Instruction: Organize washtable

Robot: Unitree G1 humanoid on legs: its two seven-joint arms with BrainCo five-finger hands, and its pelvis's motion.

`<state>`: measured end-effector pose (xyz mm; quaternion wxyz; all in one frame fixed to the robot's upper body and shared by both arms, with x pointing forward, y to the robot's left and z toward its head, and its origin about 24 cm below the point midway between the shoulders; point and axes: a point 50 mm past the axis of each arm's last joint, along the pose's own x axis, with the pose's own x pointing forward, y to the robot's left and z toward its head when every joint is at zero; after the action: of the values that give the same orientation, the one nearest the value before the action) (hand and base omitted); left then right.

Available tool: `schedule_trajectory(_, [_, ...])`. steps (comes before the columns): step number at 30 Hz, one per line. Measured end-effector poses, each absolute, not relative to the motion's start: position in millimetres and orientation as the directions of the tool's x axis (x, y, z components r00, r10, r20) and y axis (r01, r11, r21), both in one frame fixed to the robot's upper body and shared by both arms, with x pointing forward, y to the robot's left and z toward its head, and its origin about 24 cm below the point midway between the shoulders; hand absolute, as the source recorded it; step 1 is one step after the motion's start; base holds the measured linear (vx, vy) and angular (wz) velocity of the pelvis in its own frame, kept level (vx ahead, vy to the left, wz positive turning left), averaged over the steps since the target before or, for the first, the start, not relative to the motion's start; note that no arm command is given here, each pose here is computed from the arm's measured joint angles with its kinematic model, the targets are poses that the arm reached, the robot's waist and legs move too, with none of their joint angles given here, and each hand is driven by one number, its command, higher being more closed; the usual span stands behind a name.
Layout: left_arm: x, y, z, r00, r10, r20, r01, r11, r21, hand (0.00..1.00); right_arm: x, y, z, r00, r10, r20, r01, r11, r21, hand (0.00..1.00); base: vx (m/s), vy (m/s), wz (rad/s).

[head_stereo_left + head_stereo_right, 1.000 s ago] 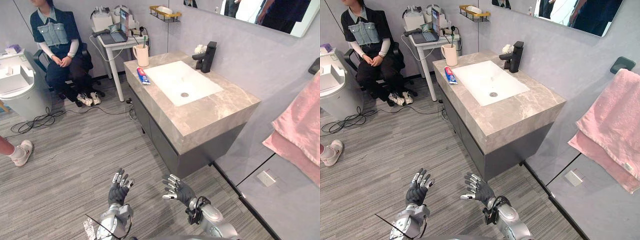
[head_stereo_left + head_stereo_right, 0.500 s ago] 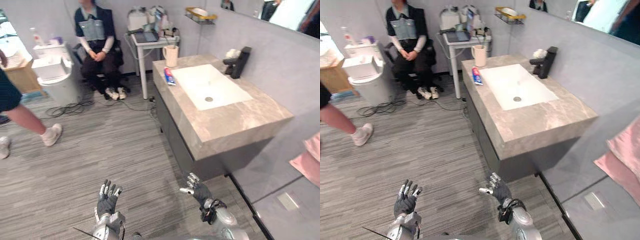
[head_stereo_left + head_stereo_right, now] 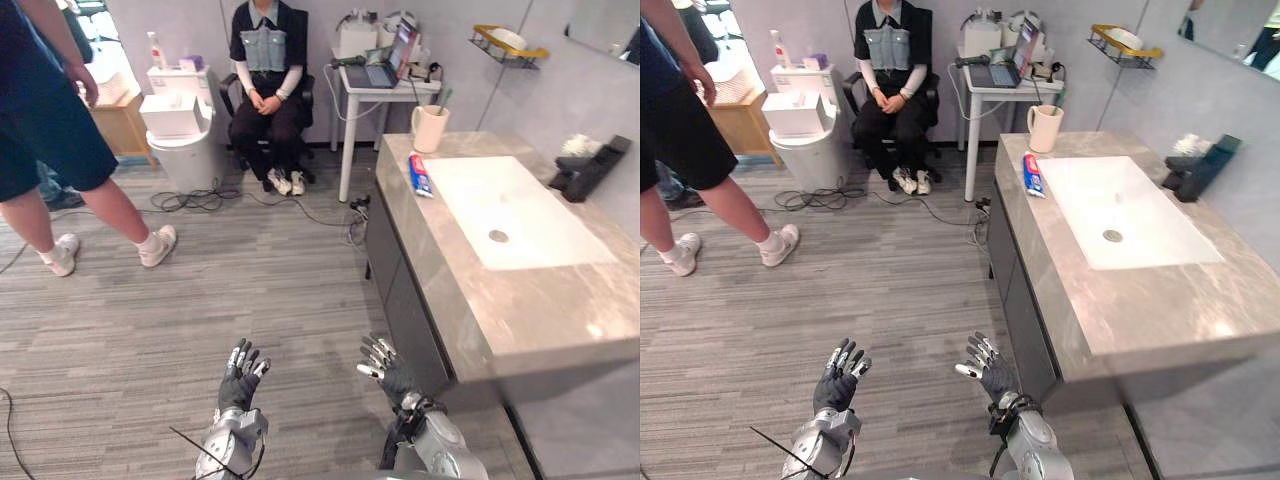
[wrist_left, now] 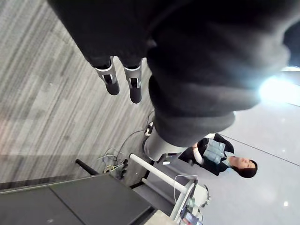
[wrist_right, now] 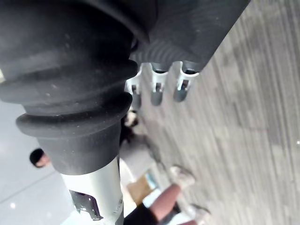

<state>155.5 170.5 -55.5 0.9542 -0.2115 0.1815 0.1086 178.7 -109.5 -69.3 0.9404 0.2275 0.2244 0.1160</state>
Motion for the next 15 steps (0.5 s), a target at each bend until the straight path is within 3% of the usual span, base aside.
schedule_trajectory(8, [174.8,110.7,-45.6,0.939,-0.075,-0.335,-0.101,0.873,-0.477,0.0,185.6,-138.7,-60.8,0.902,0.254,-0.349,-0.1,0.909,0.404,0.0,0.46,-0.177,-0.16])
schedule_trajectory(15, [186.3,133.1,-46.8,0.941,0.002,-0.338,-0.156,0.889,-0.43,0.0,190.0,-122.1,-58.0,0.92,0.206,-0.333,-0.025,0.88,0.474,0.0,0.35,0.074,-0.82])
